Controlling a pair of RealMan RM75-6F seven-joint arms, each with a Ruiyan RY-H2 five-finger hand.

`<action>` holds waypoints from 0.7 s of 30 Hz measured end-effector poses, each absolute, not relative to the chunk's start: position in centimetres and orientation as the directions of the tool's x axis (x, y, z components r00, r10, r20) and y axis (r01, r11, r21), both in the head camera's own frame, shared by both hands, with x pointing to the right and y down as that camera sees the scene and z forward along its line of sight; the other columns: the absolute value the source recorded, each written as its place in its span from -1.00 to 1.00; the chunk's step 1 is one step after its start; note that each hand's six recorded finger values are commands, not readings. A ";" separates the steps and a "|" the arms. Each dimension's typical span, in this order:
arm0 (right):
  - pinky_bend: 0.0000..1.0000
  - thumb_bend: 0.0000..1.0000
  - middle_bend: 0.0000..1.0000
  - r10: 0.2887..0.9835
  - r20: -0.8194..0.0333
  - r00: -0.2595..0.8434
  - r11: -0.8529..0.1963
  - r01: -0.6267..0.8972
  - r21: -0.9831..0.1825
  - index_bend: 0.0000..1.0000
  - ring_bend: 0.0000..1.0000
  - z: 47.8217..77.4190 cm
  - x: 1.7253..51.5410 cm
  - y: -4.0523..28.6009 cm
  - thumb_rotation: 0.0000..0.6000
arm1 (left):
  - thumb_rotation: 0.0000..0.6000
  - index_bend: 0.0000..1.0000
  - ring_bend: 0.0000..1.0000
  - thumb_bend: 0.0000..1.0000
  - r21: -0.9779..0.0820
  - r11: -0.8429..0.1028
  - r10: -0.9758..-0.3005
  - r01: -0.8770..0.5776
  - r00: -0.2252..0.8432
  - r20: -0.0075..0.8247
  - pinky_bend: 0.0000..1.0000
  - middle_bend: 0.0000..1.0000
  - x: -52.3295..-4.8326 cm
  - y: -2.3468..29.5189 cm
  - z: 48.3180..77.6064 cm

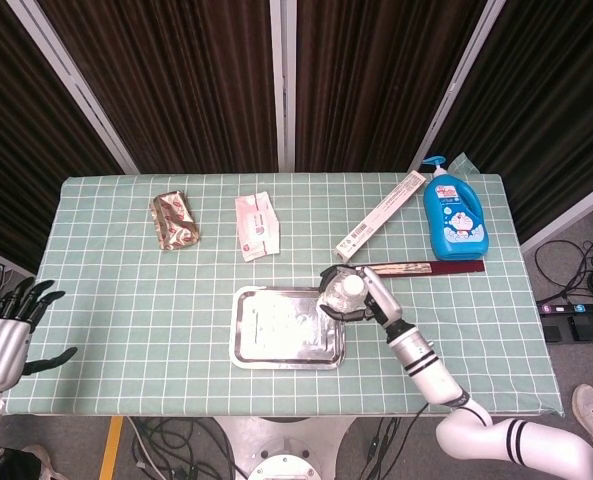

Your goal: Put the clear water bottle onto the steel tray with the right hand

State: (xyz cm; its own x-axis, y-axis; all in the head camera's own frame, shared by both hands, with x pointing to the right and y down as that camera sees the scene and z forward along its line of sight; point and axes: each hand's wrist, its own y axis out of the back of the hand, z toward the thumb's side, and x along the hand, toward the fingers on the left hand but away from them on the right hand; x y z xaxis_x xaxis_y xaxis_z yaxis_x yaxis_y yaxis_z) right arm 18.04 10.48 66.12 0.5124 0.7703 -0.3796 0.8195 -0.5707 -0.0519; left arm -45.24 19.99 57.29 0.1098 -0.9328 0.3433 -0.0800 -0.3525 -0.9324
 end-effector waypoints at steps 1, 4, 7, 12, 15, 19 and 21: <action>-0.29 -0.56 0.00 0.764 -0.383 0.519 -0.572 0.820 -0.031 0.28 -0.42 66.4 17.6 10.6 1.00 | 0.63 -0.48 -0.80 -0.86 -0.932 -0.353 -0.933 -0.081 0.109 0.344 -0.63 -0.54 -45.3 20.0 57.3; -0.29 -0.56 0.00 0.747 -0.397 0.533 -0.574 0.819 0.021 0.28 -0.42 67.5 16.5 11.2 1.00 | 0.63 -0.48 -0.80 -0.86 -0.933 -0.351 -0.933 -0.082 0.110 0.342 -0.63 -0.54 -45.3 19.9 57.3; -0.29 -0.57 0.00 0.733 -0.411 0.542 -0.581 0.813 0.036 0.28 -0.42 69.0 15.7 11.8 1.00 | 0.63 -0.47 -0.80 -0.86 -0.934 -0.348 -0.935 -0.080 0.108 0.339 -0.63 -0.54 -45.5 19.8 57.1; -0.29 -0.56 0.00 0.707 -0.436 0.557 -0.599 0.799 0.048 0.29 -0.42 71.5 14.6 13.0 1.00 | 0.63 -0.48 -0.80 -0.86 -0.936 -0.344 -0.937 -0.076 0.095 0.337 -0.63 -0.54 -46.1 19.8 56.9; -0.29 -0.56 0.00 0.693 -0.449 0.563 -0.605 0.794 0.063 0.29 -0.42 72.7 13.9 13.6 1.00 | 0.63 -0.48 -0.80 -0.86 -0.937 -0.344 -0.937 -0.070 0.093 0.337 -0.63 -0.54 -46.4 19.8 56.9; -0.29 -0.55 0.00 0.684 -0.451 0.574 -0.610 0.789 0.079 0.29 -0.42 73.6 13.2 14.0 1.00 | 0.63 -0.47 -0.80 -0.86 -0.937 -0.343 -0.937 -0.067 0.091 0.337 -0.63 -0.54 -46.7 19.8 56.8; -0.29 -0.55 0.00 0.681 -0.448 0.580 -0.617 0.783 0.077 0.29 -0.42 73.8 13.0 14.0 1.00 | 0.63 -0.48 -0.80 -0.86 -0.937 -0.344 -0.937 -0.069 0.090 0.337 -0.63 -0.54 -46.8 19.8 56.9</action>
State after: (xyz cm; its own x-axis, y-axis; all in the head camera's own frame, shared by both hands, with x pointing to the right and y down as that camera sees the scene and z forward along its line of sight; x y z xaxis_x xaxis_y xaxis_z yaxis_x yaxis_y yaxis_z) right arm 12.98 14.01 73.83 0.5798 0.6808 -0.4476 0.7835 -0.6166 0.0769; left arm -46.79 19.78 56.90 0.0900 -0.9371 0.3374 -0.0686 -0.3438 -0.9365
